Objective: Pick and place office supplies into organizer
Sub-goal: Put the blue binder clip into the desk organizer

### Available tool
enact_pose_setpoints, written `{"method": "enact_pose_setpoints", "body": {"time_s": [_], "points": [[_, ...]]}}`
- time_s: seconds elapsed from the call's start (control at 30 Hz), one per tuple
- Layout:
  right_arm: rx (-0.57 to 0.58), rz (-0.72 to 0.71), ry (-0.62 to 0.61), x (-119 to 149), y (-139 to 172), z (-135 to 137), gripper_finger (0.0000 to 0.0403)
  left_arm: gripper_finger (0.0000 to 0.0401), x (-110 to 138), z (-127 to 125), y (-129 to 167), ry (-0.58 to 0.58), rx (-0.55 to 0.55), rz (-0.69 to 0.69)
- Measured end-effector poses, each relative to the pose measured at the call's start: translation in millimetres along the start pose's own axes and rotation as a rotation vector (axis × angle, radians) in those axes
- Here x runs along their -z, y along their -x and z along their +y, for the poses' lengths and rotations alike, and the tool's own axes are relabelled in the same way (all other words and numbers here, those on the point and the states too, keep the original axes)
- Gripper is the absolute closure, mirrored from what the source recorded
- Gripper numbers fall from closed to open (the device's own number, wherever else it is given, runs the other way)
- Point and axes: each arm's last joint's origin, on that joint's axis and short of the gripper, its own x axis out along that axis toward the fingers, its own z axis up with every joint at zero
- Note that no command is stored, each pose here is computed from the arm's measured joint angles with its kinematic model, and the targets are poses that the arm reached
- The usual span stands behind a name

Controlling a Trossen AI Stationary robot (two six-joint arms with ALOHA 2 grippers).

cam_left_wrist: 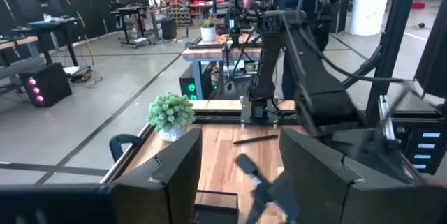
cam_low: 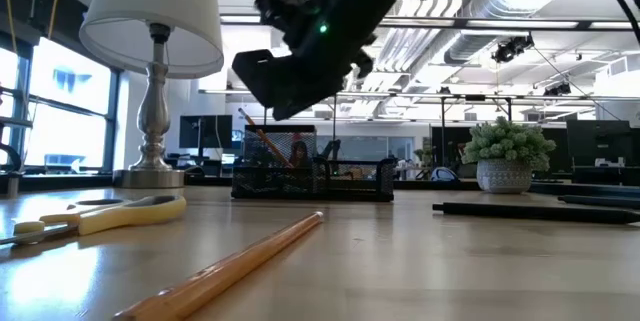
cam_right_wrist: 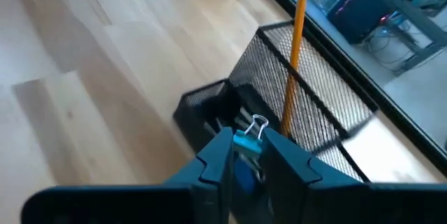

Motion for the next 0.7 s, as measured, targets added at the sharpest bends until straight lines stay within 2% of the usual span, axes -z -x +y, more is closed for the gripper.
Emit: {"method": "enact_pose_setpoints", "body": {"time_s": [0.3,0.7], "points": [[-0.015,0.038,0.001,-8.6,-26.2,-19.9,0.0334,0.0217,1.1,-0.1,-0.2,-0.004,0.0,0.011],[-0.019,0.033,0.025,-7.9,-23.1,-17.2,0.0334,0.0217,1.1,-0.1,-0.2,-0.006,0.0,0.011]]}}
